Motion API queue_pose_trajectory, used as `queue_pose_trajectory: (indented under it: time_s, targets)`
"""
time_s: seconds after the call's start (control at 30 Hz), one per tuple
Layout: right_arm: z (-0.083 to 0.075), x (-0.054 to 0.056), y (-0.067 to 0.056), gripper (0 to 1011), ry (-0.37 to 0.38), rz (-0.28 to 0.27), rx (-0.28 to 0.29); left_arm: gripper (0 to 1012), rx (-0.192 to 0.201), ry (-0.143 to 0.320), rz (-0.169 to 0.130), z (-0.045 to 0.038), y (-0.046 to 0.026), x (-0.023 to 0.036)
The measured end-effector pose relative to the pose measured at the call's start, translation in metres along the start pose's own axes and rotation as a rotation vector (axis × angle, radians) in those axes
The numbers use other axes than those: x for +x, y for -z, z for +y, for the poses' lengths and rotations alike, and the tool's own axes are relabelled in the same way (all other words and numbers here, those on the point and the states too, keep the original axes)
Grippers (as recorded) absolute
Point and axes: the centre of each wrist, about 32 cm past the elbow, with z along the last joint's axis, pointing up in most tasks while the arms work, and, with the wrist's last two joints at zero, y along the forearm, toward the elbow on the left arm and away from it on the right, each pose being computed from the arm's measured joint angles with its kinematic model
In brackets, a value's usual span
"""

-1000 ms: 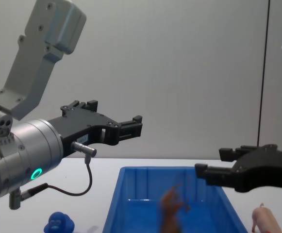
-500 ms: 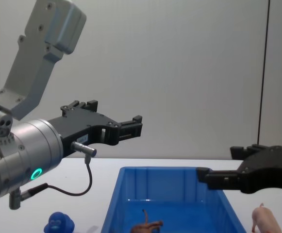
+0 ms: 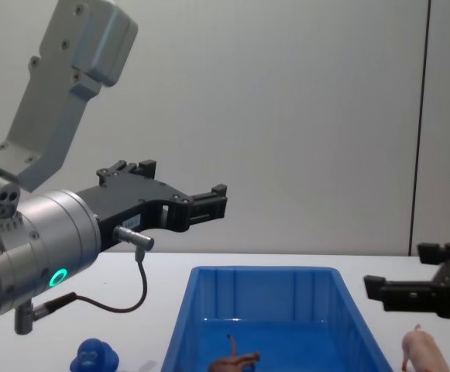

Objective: Pick up the two dolls from the table and place them into the box.

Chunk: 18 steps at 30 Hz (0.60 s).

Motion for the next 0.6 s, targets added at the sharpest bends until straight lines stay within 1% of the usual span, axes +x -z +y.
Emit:
queue_pose_trajectory:
  time_s: [0.13, 0.3, 0.4, 0.6]
  targets:
    - [-0.005, 0.005, 0.004, 1001, 0.021, 0.002, -0.020, 1001, 0.000, 0.000, 0.000, 0.0000, 0.0000, 0.0000]
    - [-0.008, 0.008, 0.008, 1001, 0.038, 0.006, -0.047, 1001, 0.000, 0.000, 0.000, 0.0000, 0.0000, 0.0000]
    - [-0.009, 0.010, 0.010, 1001, 0.045, 0.009, -0.061, 1001, 0.000, 0.000, 0.000, 0.0000, 0.0000, 0.0000]
    - [-0.009, 0.011, 0.015, 1001, 0.060, 0.015, -0.106, 1001, 0.000, 0.000, 0.000, 0.0000, 0.0000, 0.0000]
